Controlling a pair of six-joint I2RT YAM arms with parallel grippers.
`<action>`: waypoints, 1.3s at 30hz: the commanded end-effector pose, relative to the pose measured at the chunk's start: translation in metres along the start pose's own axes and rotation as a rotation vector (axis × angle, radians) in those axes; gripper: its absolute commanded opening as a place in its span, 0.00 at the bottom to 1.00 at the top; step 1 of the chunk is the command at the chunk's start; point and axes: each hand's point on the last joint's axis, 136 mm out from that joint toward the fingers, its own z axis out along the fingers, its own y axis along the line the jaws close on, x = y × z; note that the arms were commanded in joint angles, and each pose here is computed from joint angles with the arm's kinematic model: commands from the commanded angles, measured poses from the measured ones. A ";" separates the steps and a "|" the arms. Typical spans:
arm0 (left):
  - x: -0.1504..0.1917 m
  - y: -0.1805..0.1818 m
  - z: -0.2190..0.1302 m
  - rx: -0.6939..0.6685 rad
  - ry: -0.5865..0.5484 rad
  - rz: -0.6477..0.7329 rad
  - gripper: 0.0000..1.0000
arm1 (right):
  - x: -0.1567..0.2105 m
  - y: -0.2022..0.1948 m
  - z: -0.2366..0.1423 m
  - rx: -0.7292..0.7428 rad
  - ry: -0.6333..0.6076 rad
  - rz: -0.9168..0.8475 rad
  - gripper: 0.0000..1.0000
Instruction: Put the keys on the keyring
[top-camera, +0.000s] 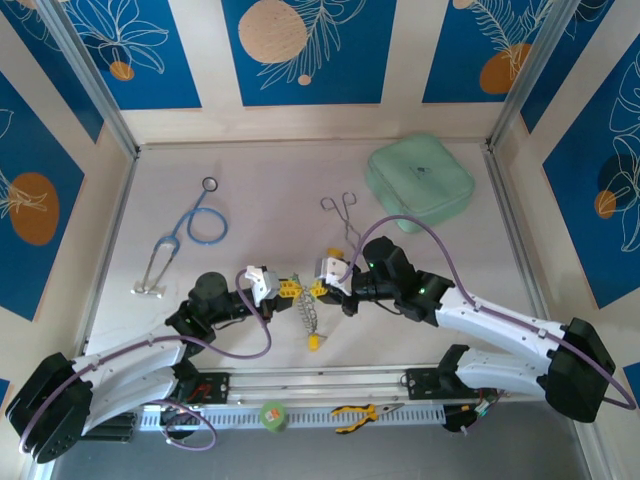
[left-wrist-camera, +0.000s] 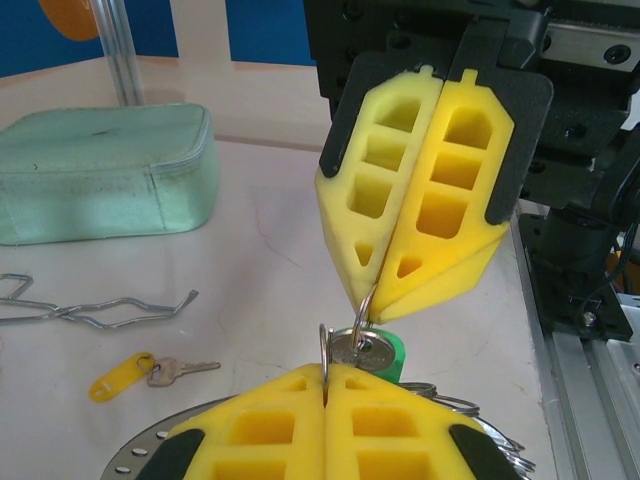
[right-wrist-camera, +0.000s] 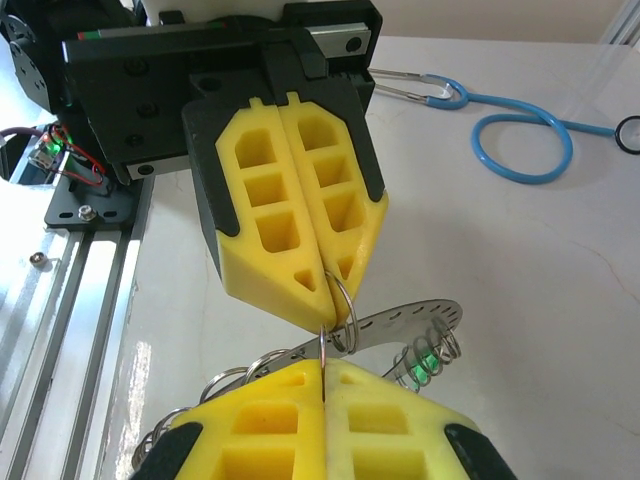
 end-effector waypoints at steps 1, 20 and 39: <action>-0.027 -0.004 0.002 0.023 -0.077 0.040 0.00 | -0.010 0.001 0.001 -0.013 -0.030 -0.028 0.00; -0.027 -0.006 0.000 0.030 -0.079 0.052 0.00 | -0.004 -0.019 0.002 0.071 -0.008 0.033 0.00; -0.030 -0.006 0.000 0.027 -0.089 0.066 0.00 | 0.010 -0.020 0.007 0.049 0.063 0.108 0.00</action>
